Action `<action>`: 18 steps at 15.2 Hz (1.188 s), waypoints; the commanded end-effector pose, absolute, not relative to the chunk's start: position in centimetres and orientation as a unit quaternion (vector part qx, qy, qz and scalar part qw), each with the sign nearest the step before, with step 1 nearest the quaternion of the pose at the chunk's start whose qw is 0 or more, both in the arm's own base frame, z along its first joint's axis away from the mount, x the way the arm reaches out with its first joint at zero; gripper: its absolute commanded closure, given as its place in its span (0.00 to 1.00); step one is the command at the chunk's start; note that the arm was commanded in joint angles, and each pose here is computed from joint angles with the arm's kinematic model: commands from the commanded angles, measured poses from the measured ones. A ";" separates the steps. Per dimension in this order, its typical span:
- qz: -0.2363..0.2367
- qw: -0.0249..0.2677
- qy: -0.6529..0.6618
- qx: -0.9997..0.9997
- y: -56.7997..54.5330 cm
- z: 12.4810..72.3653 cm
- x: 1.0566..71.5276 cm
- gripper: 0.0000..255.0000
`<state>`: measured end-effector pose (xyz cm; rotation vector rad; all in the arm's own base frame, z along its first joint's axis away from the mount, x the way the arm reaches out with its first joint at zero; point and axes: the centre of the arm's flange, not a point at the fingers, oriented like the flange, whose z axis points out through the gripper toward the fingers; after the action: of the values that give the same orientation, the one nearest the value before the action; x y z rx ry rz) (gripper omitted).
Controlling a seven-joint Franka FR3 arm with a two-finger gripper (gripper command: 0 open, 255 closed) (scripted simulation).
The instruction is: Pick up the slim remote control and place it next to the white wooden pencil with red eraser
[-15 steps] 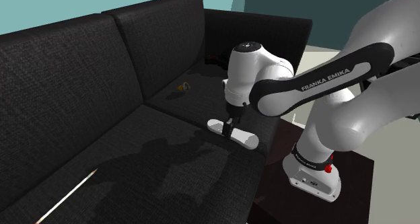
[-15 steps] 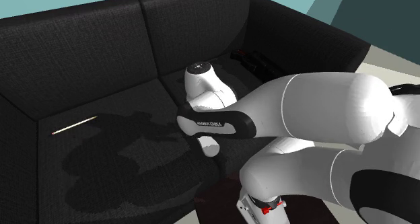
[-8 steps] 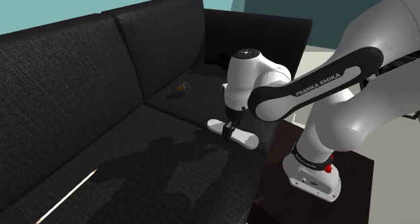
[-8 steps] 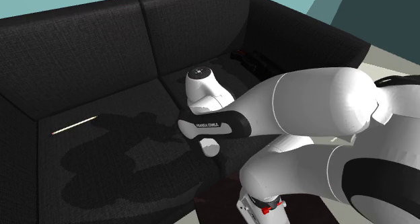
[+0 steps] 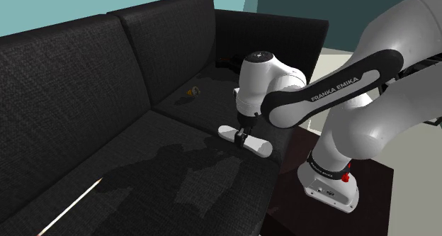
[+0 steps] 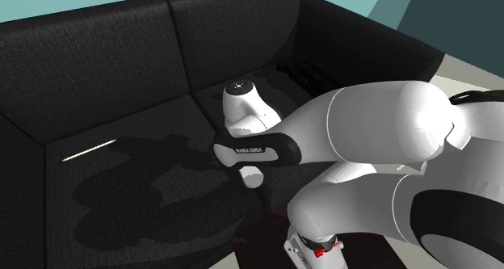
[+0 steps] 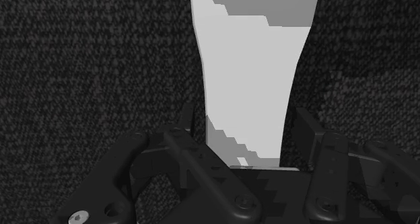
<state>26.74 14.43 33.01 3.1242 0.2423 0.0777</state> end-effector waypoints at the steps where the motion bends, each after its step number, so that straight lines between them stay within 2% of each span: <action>1: 0.025 0.003 0.077 0.997 14.4 33.0 26.7 1.00; 5: 0.025 0.003 0.077 0.997 14.4 33.0 26.7 1.00; 18: 0.025 0.003 0.077 0.997 14.4 39.9 26.7 1.00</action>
<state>26.71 14.35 39.35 3.1243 0.2425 0.0786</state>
